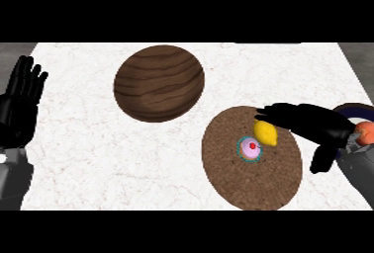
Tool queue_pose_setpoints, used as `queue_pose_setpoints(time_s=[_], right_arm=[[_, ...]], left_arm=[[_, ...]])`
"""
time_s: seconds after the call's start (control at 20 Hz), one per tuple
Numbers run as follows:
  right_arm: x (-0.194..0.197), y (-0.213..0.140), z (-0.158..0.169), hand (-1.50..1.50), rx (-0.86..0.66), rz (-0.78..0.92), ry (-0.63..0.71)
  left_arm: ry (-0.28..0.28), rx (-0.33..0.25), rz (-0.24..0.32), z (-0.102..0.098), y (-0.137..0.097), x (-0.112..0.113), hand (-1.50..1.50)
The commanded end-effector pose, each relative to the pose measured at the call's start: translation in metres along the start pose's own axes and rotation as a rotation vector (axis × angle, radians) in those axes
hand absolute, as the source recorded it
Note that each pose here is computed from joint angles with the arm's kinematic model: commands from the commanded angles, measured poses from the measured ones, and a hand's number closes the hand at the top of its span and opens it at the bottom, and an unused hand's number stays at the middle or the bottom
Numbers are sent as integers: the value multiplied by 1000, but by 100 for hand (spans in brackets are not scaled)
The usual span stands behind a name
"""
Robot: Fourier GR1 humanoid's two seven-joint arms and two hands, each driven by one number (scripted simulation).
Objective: Pick the lemon from the placemat and place it in the bowl
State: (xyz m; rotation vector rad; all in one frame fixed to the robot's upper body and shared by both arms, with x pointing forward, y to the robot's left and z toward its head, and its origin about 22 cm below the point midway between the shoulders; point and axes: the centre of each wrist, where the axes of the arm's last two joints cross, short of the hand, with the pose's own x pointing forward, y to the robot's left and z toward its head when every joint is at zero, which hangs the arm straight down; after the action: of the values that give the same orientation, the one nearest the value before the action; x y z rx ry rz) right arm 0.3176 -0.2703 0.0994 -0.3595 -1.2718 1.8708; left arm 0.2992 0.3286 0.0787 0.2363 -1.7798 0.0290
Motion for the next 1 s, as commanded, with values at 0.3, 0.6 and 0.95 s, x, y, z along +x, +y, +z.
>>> queue_pose_setpoints(time_s=[0.3,0.6,0.95], right_arm=[[-13,21,-22,-150,-2,10,-83],[-12,28,-16,-150,13,17,-19],[-1,29,-68,-150,35,18,-31]], left_arm=[[-3,-1,8,8,-1,-1,0],[8,4,1,2,3,-1,0],[-2,-15,3,11,-3,-14,0]])
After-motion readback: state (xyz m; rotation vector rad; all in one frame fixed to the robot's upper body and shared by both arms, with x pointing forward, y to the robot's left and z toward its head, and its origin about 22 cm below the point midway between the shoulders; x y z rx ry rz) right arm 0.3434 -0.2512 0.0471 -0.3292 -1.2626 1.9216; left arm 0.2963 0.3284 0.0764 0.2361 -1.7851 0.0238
